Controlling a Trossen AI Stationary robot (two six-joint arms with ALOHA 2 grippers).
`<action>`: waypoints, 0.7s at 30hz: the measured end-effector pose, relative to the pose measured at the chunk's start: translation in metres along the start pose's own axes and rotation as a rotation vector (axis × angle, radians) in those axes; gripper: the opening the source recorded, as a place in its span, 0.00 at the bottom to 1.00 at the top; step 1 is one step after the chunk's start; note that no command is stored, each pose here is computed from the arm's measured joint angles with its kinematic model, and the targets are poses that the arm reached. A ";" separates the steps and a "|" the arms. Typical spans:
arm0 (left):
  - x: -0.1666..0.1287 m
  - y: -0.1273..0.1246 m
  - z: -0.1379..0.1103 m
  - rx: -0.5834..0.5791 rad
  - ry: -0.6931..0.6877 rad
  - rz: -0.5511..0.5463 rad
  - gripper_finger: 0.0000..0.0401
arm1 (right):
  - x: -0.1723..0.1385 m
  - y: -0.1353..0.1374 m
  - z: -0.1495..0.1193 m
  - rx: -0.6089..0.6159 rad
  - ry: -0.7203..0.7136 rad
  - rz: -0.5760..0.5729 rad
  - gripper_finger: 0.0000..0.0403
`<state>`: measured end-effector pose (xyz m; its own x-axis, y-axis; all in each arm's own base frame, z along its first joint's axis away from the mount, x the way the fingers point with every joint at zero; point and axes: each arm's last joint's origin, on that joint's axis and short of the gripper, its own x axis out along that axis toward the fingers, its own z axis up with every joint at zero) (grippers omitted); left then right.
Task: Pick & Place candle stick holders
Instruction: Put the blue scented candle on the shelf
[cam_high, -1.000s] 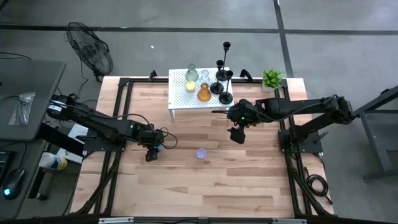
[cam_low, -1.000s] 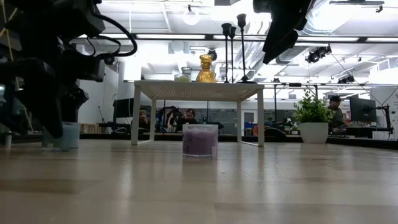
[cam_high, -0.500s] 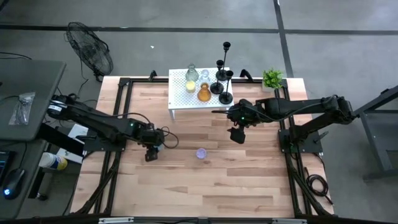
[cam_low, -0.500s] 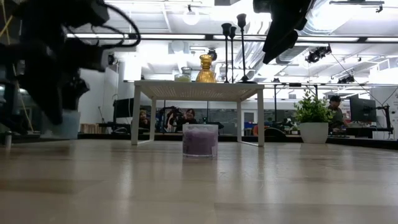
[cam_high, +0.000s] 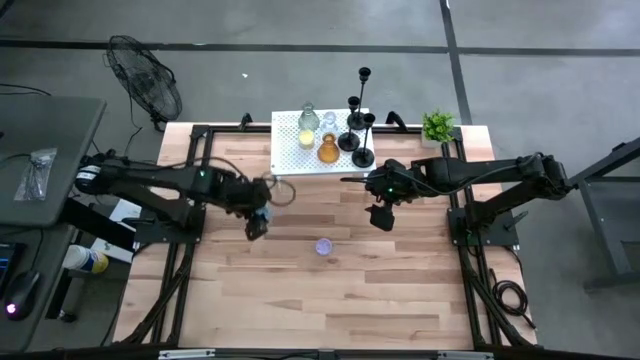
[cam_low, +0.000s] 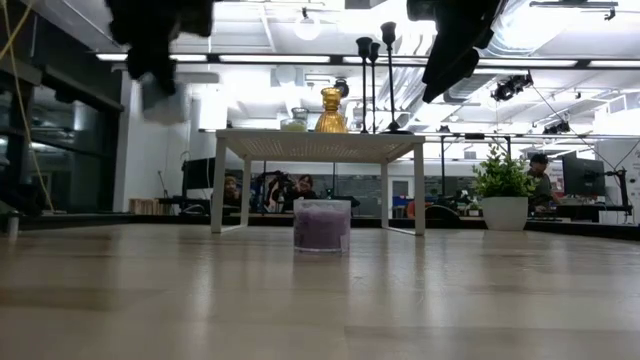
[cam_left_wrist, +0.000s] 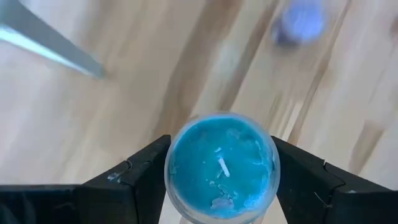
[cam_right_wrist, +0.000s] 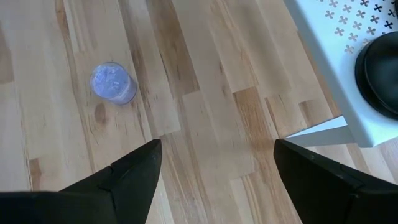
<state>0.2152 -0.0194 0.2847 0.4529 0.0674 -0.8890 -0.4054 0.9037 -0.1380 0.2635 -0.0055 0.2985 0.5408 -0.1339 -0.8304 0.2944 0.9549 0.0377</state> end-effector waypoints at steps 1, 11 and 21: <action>-0.006 0.002 0.006 -0.020 -0.019 -0.004 0.59 | 0.000 0.000 0.000 0.000 0.000 0.000 0.75; -0.047 0.039 0.069 -0.058 -0.138 0.067 0.59 | 0.000 0.000 0.000 0.000 -0.002 0.000 0.75; -0.051 0.091 0.134 -0.079 -0.117 0.198 0.59 | 0.000 0.000 0.000 0.001 -0.001 0.000 0.75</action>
<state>0.2621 0.1163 0.3759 0.4455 0.2921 -0.8463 -0.5542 0.8324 -0.0044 0.2635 -0.0055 0.2986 0.5414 -0.1339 -0.8301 0.2949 0.9548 0.0383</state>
